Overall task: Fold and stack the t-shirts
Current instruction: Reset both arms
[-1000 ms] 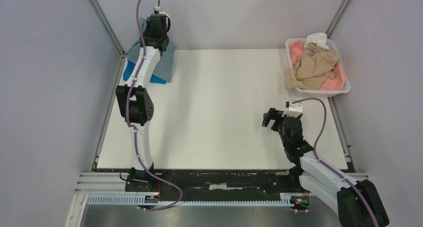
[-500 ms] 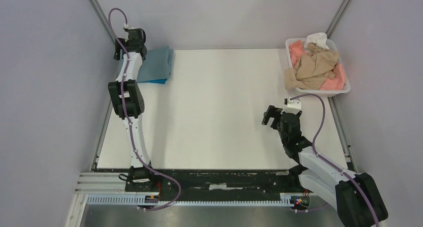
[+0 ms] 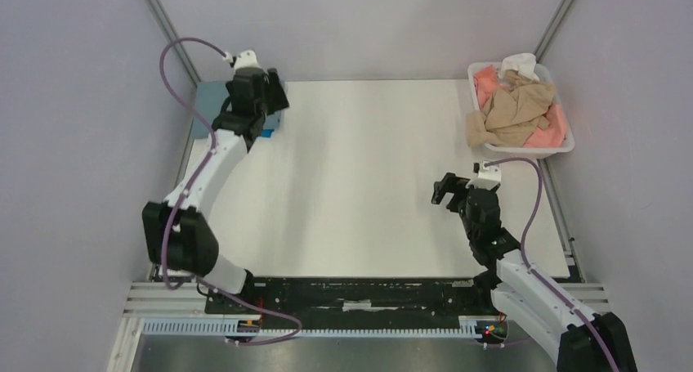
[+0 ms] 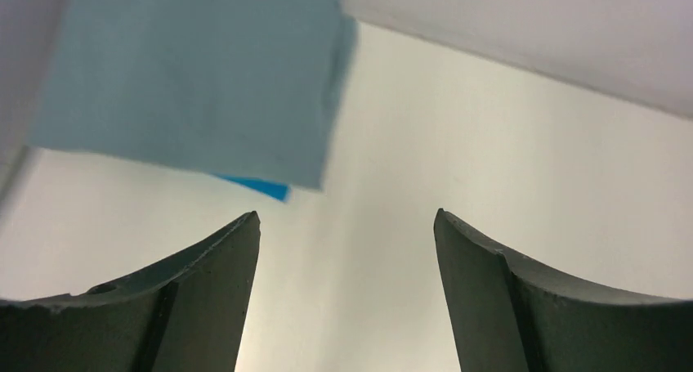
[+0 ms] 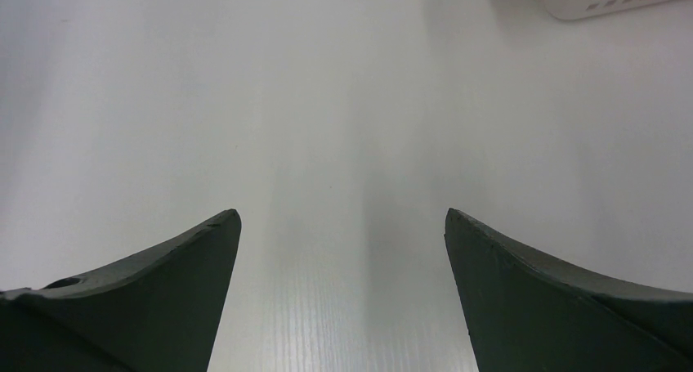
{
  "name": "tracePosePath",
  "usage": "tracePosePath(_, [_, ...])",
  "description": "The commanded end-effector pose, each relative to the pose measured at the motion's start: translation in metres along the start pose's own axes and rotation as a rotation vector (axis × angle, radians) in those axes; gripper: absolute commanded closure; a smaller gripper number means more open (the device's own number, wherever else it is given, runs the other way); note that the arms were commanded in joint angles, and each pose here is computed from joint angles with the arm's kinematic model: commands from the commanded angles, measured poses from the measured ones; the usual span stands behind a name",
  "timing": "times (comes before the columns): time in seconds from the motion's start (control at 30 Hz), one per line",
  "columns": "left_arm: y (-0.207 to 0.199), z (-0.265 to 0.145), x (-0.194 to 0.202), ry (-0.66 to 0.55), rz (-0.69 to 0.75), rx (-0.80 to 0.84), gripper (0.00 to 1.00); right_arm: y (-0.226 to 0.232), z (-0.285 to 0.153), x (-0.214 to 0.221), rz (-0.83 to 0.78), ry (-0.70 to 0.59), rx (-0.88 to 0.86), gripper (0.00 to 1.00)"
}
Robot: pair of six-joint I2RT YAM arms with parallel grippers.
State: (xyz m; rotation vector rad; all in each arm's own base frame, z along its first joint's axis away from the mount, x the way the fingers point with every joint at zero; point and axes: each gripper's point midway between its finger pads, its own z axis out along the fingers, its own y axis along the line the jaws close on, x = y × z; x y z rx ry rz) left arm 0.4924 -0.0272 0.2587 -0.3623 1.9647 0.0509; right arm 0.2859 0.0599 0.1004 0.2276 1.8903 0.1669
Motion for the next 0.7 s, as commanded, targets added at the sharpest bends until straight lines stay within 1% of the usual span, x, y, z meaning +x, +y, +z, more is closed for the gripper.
tracePosePath(0.0, [-0.05,-0.07,0.072,0.046,-0.041,0.241,0.17,-0.002,-0.01,0.005,0.047,-0.001,-0.009,0.02])
tracePosePath(0.03, [-0.061,-0.093,0.086,0.044,-0.042,0.329,0.17,-0.004,-0.012,0.008,0.044,-0.001,-0.011,0.02])
tracePosePath(0.1, [-0.068,-0.128,0.135,0.105,-0.042,0.459,0.16,-0.007,-0.015,0.011,0.052,-0.018,-0.01,0.02])
tracePosePath(0.13, [-0.07,-0.147,0.148,0.118,-0.06,0.511,0.16,-0.008,-0.016,0.012,0.057,-0.021,-0.011,0.02])
tracePosePath(0.2, [-0.064,-0.17,0.178,0.158,-0.104,0.565,0.16,-0.009,-0.018,0.013,0.071,-0.026,-0.015,0.02])
tracePosePath(0.27, [-0.047,-0.18,0.205,0.185,-0.129,0.555,0.16,-0.007,-0.02,0.015,0.079,-0.026,-0.031,0.02])
tracePosePath(0.37, [-0.012,-0.183,0.213,0.135,-0.16,0.451,0.16,-0.012,-0.022,0.026,0.098,-0.024,-0.024,0.02])
tracePosePath(0.43, [0.001,-0.186,0.209,0.083,-0.198,0.416,0.16,-0.016,-0.023,0.031,0.103,-0.03,-0.015,0.02])
tracePosePath(0.53, [0.002,-0.192,0.203,0.029,-0.229,0.452,0.16,-0.021,-0.024,0.034,0.104,-0.044,-0.005,0.02])
tracePosePath(0.67, [0.008,-0.196,0.2,0.022,-0.244,0.435,0.16,-0.019,-0.025,0.027,0.109,-0.063,-0.01,0.02])
